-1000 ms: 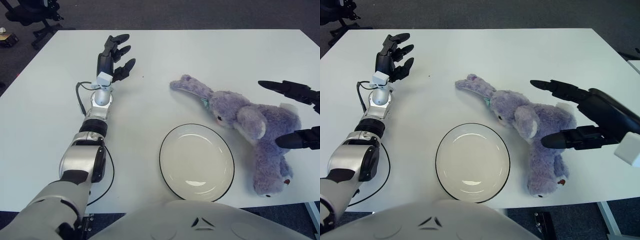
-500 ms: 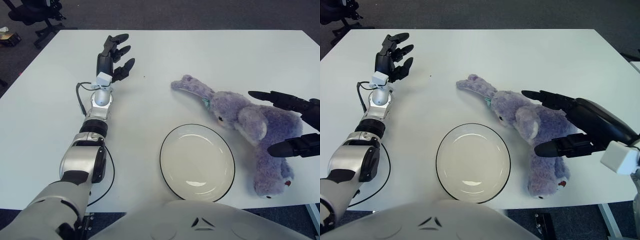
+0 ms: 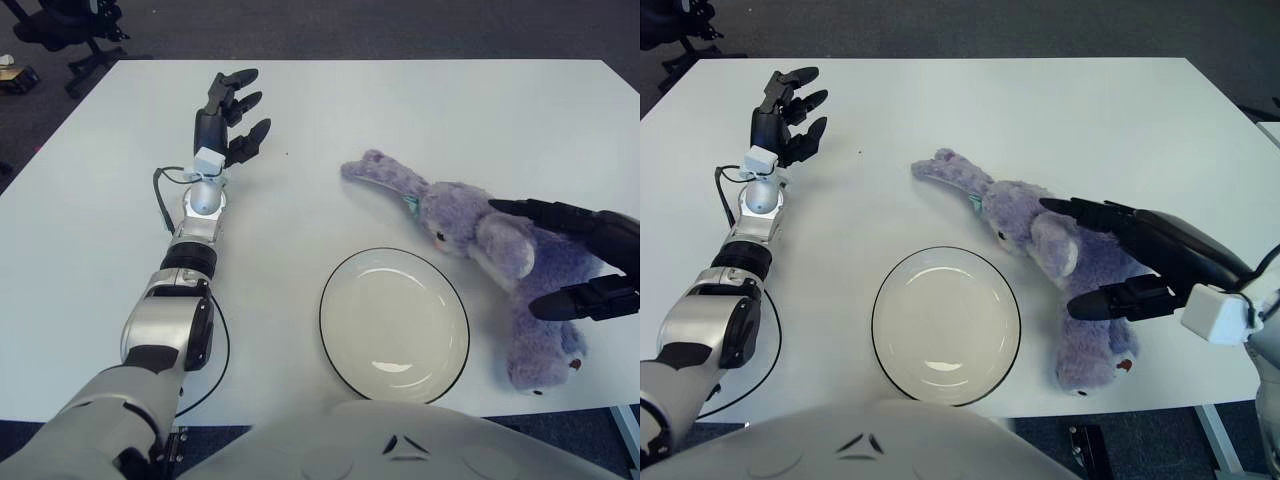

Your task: Put the doll into the plate.

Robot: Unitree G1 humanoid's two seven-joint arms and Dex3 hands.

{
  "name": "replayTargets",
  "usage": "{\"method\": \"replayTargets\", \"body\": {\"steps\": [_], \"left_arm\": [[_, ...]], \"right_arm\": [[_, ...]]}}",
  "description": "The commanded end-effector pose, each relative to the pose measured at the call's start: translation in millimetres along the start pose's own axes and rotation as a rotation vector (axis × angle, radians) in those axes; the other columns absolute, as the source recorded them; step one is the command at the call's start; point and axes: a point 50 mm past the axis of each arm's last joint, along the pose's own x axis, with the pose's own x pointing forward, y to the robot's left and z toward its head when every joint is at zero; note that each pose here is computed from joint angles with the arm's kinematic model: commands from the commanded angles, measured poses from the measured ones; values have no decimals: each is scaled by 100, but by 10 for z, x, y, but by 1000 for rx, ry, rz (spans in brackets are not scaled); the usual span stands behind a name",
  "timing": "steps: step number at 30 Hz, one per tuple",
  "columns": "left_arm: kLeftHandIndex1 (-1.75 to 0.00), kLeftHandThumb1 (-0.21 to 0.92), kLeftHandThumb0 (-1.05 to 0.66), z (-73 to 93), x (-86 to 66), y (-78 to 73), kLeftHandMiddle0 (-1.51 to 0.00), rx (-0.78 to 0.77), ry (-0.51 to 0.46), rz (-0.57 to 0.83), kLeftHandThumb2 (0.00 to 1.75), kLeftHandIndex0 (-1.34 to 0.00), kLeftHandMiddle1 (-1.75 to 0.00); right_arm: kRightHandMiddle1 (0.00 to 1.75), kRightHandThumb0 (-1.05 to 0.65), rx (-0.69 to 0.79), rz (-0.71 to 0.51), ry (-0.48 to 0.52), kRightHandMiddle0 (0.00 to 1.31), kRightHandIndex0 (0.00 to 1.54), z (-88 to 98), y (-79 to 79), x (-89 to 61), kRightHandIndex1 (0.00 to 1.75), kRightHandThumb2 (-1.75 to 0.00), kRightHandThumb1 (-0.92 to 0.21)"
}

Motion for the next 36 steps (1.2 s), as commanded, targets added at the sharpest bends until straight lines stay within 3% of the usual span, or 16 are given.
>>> {"method": "replayTargets", "body": {"steps": [1, 12, 36], "left_arm": [[-70, 92, -39, 2, -36, 7, -79, 6, -7, 14, 33, -38, -12], [-72, 92, -40, 9, -60, 7, -79, 5, -13, 20, 32, -37, -12], [-77, 92, -38, 21, -96, -5, -79, -5, -32, 26, 29, -36, -9]], "right_arm": [[0, -92, 8, 16, 10, 21, 15, -19, 96, 31, 0, -21, -92], [0, -94, -63, -28, 36, 21, 14, -32, 119, 49, 0, -34, -92], [2, -84, -234, -161, 128, 25, 13, -138, 222, 237, 0, -38, -92]]}}
